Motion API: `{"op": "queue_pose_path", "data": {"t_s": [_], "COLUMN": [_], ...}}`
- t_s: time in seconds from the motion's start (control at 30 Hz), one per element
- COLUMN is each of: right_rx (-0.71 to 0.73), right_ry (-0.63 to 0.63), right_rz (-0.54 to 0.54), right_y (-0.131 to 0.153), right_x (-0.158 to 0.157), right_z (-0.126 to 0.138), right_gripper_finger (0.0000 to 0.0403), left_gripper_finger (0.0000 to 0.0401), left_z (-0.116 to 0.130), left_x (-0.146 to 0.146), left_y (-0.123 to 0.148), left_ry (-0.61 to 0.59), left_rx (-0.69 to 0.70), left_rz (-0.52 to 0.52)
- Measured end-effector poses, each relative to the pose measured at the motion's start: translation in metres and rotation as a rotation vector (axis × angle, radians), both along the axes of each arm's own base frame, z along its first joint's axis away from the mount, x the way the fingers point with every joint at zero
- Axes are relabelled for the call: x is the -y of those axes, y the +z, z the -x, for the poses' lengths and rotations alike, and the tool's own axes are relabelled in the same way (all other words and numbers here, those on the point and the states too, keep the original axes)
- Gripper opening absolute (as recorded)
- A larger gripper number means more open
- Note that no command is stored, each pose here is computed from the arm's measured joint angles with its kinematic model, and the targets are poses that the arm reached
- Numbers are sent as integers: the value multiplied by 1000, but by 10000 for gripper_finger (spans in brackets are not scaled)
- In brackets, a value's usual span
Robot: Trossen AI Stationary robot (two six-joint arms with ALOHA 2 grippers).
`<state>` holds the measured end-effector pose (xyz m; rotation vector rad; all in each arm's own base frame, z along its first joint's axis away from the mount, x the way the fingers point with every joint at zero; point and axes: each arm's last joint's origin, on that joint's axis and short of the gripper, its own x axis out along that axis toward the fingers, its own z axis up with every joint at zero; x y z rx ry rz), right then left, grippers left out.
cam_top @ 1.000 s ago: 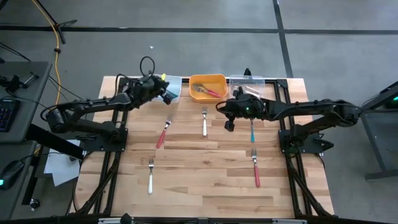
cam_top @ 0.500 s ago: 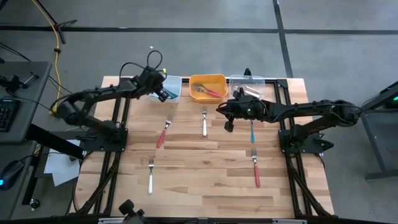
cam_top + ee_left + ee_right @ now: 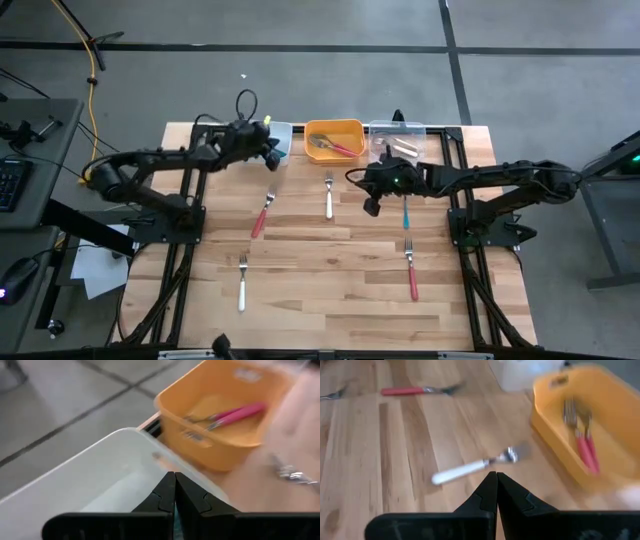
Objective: Sort silverware by color (type)
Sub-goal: Put the bottom pink fork into the yellow bin
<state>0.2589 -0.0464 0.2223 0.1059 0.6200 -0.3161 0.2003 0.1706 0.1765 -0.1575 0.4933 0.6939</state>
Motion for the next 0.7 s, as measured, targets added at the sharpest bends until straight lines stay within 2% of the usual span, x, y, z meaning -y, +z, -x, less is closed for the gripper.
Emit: {"op": "queue_pose_path", "data": {"t_s": [0.37, 0.5, 0.7], "right_rx": [-169, -211, -363], "right_ry": [-217, -282, -382], "right_rz": [-198, -296, -442], "right_y": [-14, -18, -12], "right_x": [-42, -55, -70], "right_z": [20, 26, 39], "right_gripper_finger": [2, 2, 8], "left_gripper_finger": [0, 0, 0], "left_z": [1, 1, -2], "left_x": [60, 71, 76], "left_y": [-2, -2, -4], "left_ry": [-165, -222, -249], "left_rx": [418, 436, 429], "left_rz": [-158, -210, -203]}}
